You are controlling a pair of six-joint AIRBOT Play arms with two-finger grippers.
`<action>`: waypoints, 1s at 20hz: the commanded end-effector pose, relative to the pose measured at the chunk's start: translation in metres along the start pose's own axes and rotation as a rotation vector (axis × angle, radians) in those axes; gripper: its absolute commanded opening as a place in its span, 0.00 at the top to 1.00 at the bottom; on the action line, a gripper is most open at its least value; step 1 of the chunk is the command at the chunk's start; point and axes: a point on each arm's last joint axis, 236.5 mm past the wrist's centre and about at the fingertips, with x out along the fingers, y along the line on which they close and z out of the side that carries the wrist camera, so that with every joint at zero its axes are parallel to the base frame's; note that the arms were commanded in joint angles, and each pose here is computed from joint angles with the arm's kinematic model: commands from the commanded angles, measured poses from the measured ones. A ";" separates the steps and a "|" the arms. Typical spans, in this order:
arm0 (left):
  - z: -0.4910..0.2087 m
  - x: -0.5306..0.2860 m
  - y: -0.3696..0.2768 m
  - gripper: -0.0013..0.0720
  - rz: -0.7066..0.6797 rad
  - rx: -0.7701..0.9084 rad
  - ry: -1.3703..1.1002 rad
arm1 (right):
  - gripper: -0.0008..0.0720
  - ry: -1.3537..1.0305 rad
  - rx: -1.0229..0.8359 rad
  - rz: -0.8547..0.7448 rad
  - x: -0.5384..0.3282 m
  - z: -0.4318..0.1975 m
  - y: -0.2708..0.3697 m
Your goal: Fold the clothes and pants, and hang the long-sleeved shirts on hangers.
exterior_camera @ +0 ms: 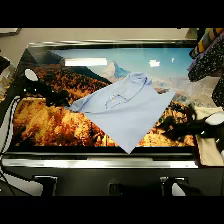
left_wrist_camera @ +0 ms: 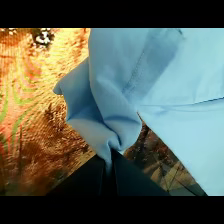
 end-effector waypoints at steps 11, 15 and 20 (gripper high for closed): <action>-0.004 0.000 -0.001 0.96 -0.004 0.001 0.016 | 0.32 0.017 0.081 0.059 0.122 -0.096 0.012; -0.004 0.000 -0.001 0.96 -0.004 0.001 0.016 | 0.33 0.014 0.105 0.057 0.137 -0.100 0.015; -0.004 0.000 -0.001 0.96 -0.004 0.001 0.015 | 0.94 -0.035 0.075 0.093 0.134 -0.087 0.027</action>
